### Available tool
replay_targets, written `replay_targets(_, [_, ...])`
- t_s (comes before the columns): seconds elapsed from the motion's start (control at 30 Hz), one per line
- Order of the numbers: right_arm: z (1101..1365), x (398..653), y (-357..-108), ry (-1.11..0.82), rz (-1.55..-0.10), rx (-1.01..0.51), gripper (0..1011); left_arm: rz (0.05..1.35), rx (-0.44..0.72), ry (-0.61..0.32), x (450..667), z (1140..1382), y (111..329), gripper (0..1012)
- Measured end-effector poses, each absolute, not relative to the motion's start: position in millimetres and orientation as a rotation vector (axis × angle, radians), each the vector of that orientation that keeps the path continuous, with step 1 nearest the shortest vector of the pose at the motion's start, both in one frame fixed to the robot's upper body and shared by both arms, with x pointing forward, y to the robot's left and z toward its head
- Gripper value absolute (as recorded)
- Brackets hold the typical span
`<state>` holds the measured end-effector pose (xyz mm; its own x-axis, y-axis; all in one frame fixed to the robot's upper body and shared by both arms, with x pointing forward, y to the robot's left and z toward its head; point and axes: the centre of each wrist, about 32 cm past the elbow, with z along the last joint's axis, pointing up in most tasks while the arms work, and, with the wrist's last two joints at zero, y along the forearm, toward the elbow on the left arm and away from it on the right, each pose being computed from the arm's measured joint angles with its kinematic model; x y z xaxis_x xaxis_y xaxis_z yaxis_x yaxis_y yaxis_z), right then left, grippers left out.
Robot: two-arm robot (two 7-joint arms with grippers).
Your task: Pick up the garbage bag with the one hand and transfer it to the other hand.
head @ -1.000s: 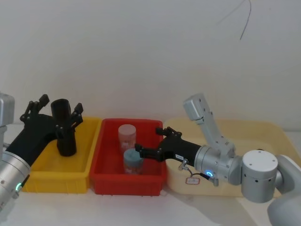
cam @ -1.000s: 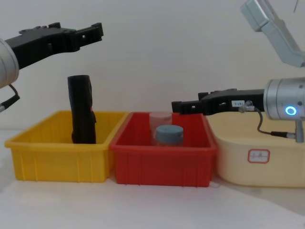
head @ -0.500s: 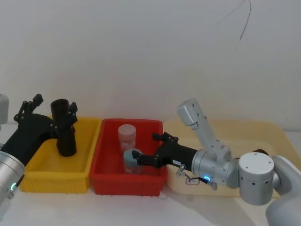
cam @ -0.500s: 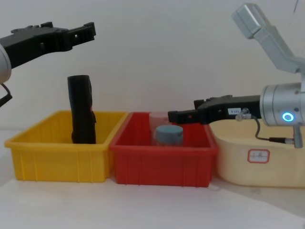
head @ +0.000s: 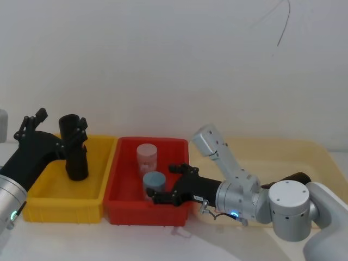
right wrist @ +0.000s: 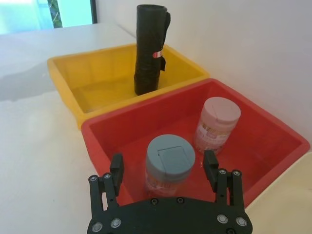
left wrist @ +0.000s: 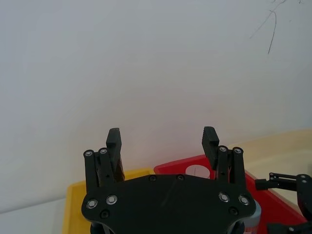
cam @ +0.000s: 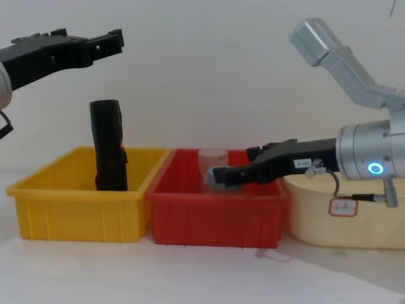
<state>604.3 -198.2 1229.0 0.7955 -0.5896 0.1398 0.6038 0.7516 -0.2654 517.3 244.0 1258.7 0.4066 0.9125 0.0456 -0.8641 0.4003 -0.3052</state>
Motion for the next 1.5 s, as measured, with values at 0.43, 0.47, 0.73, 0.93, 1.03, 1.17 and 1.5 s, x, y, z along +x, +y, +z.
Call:
replay_targets(0.43, [1227.1,611.1,-193.3,-0.056,-0.640,-0.322,1001,1.137,-0.249,-0.219,517.2,1258.6,244.7,1000])
replay_targets(0.47, [1226.9,611.9,-193.2,-0.056,-0.641,-0.322,1001,1.137,-0.249,-0.219,517.2,1258.6,244.7,1000])
replay_targets(0.73, [1225.9,621.0,-192.0,-0.062,-0.640,-0.328,1001,1.137,-0.249,-0.219,517.2,1258.6,244.8,1000])
replay_targets(0.93, [1224.6,627.6,-191.6,-0.063,-0.638,-0.335,1001,1.137,-0.249,-0.219,517.2,1258.7,244.8,1000])
replay_targets(1.03, [1223.1,630.4,-191.5,-0.061,-0.639,-0.340,1001,1.137,-0.249,-0.219,517.2,1258.7,244.8,1000])
replay_targets(1.17, [1222.3,633.5,-191.2,-0.058,-0.639,-0.345,1001,1.137,-0.249,-0.219,517.2,1258.7,244.8,1000])
replay_targets(1.5, [1220.4,638.6,-190.1,-0.052,-0.629,-0.364,825,1.137,-0.249,-0.219,517.2,1258.6,244.8,1000])
